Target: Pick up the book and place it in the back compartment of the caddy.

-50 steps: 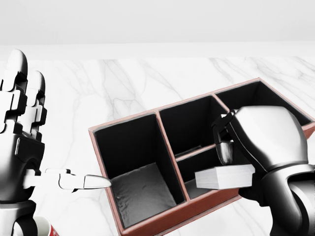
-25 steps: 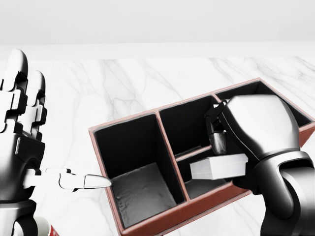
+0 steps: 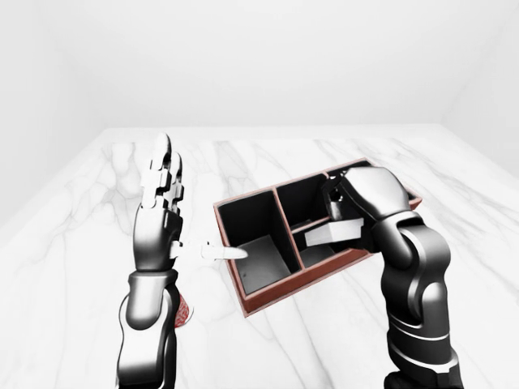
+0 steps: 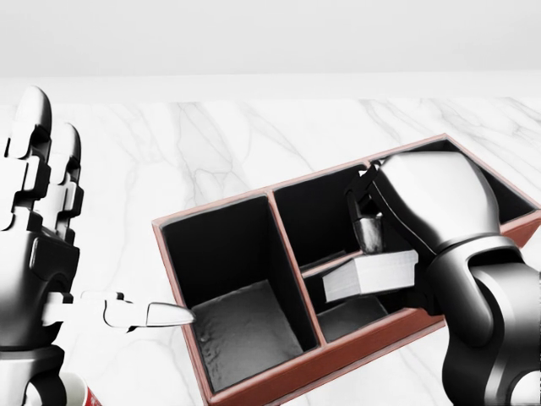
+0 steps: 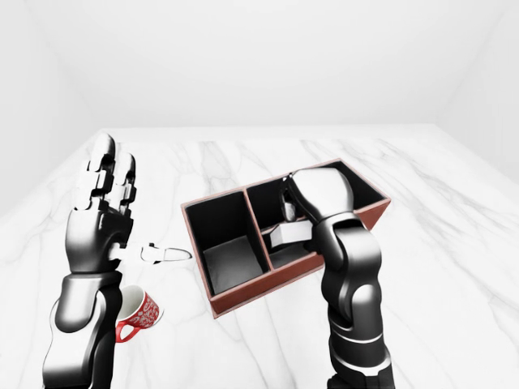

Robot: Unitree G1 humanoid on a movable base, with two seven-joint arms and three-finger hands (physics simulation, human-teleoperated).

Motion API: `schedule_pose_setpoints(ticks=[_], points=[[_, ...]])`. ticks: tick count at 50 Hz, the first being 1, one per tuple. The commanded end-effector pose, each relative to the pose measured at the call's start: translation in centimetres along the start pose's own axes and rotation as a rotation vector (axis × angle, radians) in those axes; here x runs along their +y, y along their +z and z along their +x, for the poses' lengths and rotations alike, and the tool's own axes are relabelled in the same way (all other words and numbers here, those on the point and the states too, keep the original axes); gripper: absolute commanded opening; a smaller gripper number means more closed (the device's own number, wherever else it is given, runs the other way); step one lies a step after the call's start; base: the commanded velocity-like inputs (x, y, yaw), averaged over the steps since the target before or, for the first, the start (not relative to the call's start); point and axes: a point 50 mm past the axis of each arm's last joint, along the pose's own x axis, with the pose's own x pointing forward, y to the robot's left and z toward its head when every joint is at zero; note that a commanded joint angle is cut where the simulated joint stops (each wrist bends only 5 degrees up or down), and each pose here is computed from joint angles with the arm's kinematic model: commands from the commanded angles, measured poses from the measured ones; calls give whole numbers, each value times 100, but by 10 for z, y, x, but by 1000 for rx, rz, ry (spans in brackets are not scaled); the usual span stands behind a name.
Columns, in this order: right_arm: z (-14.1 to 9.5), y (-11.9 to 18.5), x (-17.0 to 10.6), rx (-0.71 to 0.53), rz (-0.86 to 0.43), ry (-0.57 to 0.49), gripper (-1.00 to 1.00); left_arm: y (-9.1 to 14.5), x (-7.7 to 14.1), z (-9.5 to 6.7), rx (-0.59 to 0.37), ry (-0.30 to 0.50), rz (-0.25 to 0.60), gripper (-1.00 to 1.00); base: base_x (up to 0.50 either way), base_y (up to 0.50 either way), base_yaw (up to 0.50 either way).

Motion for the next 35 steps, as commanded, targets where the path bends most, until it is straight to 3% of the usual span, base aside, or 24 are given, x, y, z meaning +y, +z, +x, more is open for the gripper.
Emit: schedule_pose_setpoints(ticks=[1,35], points=[[9,-1,3,-15,23,29,-100,-1,-1,0,5,-3,0,100,0,0,0],[39,-14,21,-33,58,170,-100,-2,-2,-1,11,-7,1,100,0,0,0]])
